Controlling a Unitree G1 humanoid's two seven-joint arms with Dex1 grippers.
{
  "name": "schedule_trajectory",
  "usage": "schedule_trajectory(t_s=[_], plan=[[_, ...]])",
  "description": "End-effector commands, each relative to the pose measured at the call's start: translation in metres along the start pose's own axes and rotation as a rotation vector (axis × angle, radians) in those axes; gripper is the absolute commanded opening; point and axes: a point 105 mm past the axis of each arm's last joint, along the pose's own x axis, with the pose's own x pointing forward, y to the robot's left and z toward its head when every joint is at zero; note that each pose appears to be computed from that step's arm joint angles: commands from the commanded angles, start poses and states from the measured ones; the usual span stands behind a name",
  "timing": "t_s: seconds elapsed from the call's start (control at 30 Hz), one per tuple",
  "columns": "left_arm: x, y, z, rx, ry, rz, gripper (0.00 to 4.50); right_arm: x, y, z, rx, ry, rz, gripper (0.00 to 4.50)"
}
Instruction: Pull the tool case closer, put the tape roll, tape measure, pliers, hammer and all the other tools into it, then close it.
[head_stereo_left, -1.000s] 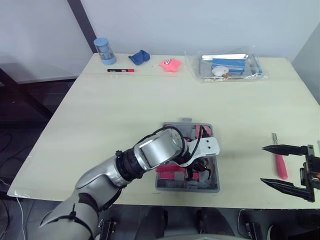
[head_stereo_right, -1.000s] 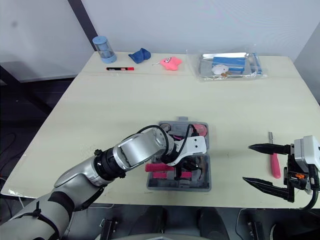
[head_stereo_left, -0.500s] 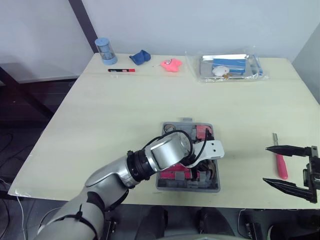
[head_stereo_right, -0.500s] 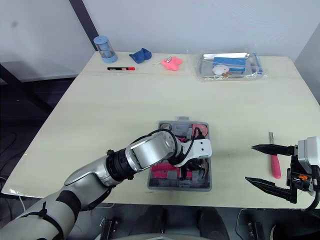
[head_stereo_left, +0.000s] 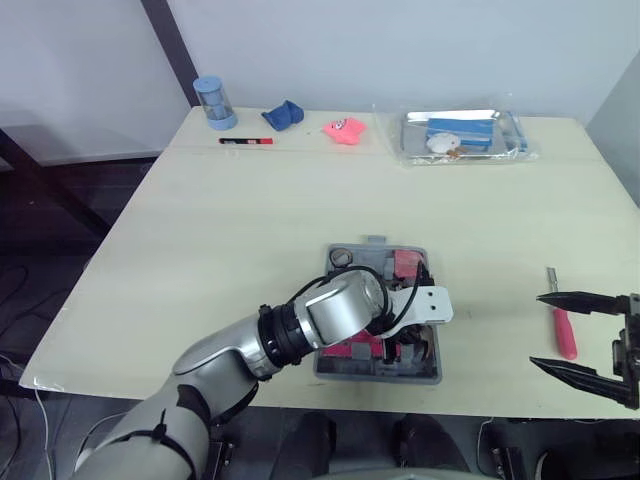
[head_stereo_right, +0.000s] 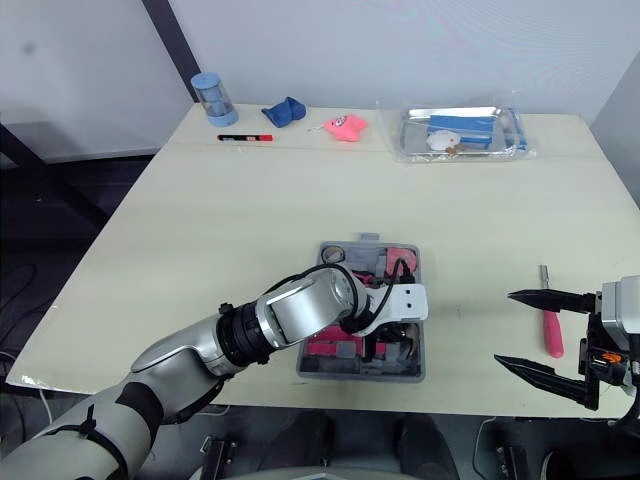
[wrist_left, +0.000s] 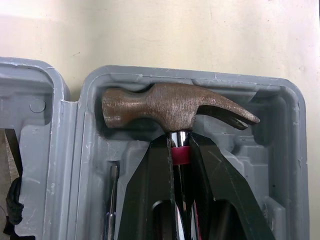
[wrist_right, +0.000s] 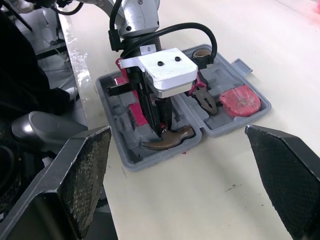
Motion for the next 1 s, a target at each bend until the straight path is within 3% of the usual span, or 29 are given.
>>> schedule_trajectory(t_s=[0.03,0.2,0.43,0.6,0.7,0.87,1.0], plan=[[0.002,0.000,0.000,0.033,0.000,0.014,0.51,0.000,0.002,0.008,-0.042,-0.018,-0.002,4.50],[-0.007,0.005,-0.002,0.012,-0.023,0.009,2.79,0.000,0.000,0.008,-0.044,-0.020,-0.005,4.50],[-0.043,0.009,-0.002,-0.055,-0.135,-0.040,2.79,-0.001,-0.002,0.008,-0.046,-0.025,-0.016,4.50],[-0.078,0.003,-0.006,-0.052,-0.336,-0.095,2.79,0.001,-0.002,0.007,-0.042,-0.030,-0.020,4.50],[-0.094,0.004,-0.014,-0.069,-0.516,-0.090,2.79,0.002,-0.003,0.006,-0.043,-0.034,-0.022,4.50],[-0.094,0.006,-0.050,-0.105,-0.564,-0.100,2.79,0.002,-0.007,0.006,-0.046,-0.040,-0.030,4.50],[-0.123,-0.020,-0.048,-0.050,-0.569,-0.095,2.79,0.002,-0.007,0.006,-0.043,-0.043,-0.033,4.50]])
